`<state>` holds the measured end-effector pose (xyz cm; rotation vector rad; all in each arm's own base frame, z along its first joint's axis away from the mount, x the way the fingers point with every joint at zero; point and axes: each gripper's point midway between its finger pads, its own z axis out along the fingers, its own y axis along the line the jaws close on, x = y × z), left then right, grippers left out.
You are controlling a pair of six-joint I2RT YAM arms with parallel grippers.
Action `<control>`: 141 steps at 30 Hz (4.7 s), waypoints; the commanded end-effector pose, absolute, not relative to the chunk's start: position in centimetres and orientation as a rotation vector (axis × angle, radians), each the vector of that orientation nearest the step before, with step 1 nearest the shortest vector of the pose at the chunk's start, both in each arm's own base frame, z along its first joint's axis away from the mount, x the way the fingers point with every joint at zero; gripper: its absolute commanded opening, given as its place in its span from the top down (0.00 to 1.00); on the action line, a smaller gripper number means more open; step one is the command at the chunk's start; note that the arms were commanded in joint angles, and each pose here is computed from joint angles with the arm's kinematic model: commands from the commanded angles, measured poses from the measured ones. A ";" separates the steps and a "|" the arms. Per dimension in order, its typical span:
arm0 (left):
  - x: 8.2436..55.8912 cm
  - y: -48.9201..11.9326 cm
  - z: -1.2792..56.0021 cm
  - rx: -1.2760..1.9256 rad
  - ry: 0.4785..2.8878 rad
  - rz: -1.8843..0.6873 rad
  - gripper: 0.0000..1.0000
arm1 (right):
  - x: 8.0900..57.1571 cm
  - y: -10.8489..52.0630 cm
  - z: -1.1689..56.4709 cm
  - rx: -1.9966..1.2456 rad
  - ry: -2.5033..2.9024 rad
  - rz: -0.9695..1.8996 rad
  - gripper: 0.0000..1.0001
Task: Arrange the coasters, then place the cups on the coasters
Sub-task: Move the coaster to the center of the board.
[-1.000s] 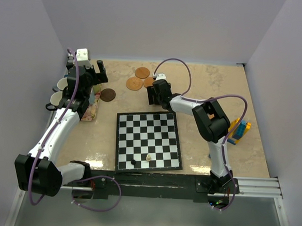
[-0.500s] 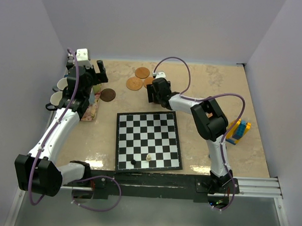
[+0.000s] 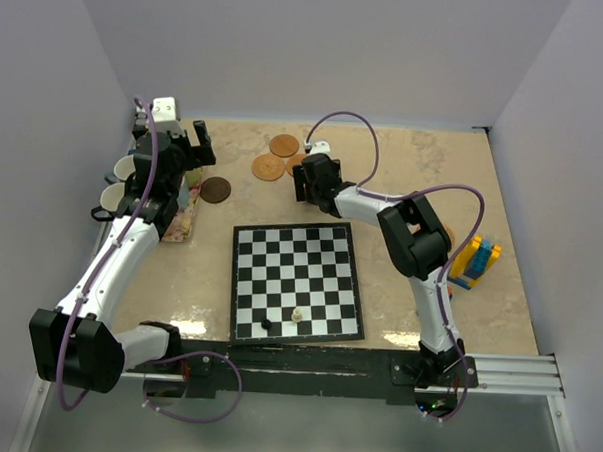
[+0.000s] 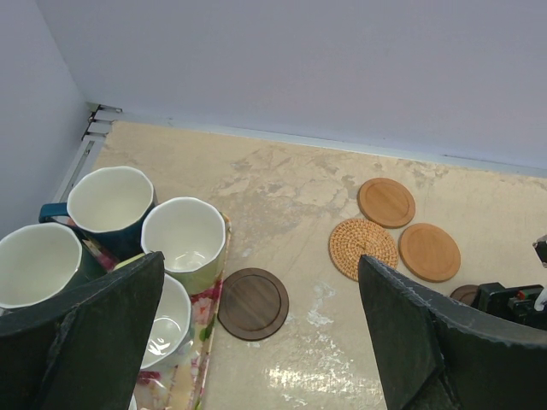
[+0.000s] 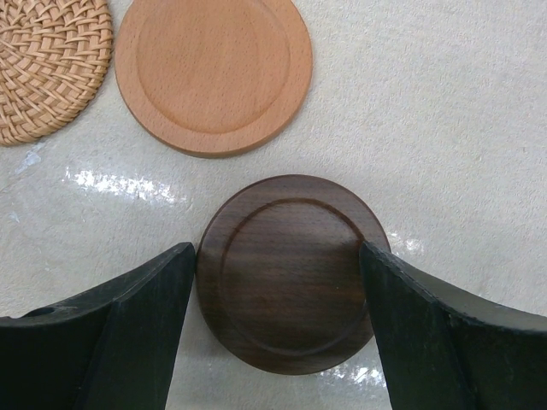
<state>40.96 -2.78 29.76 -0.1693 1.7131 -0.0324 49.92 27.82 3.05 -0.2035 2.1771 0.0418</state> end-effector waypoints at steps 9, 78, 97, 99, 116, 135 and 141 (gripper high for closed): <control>41.4 -2.8 30.6 -0.184 1.672 -0.054 0.00 | 49.2 26.0 1.1 -0.255 2.265 0.012 0.13; 41.4 -3.0 30.4 -0.180 1.677 -0.068 0.00 | 46.1 25.0 -0.3 -0.236 2.315 0.107 0.36; 41.5 -3.0 30.3 -0.178 1.679 -0.067 0.00 | 46.5 25.1 -0.1 -0.252 2.303 0.105 0.35; 41.5 -3.1 30.2 -0.177 1.681 -0.068 0.00 | 46.4 25.1 0.1 -0.253 2.301 0.105 0.34; 43.7 -7.5 25.3 -0.004 1.849 -0.116 0.01 | 45.2 25.4 10.2 -0.251 2.140 0.240 0.03; 47.4 -8.3 11.2 0.089 2.233 0.062 0.36 | 40.5 22.8 23.1 -0.218 1.874 0.357 0.04; 47.6 -8.1 8.1 0.107 2.299 0.086 0.37 | 39.8 22.8 23.2 -0.233 1.871 0.382 0.04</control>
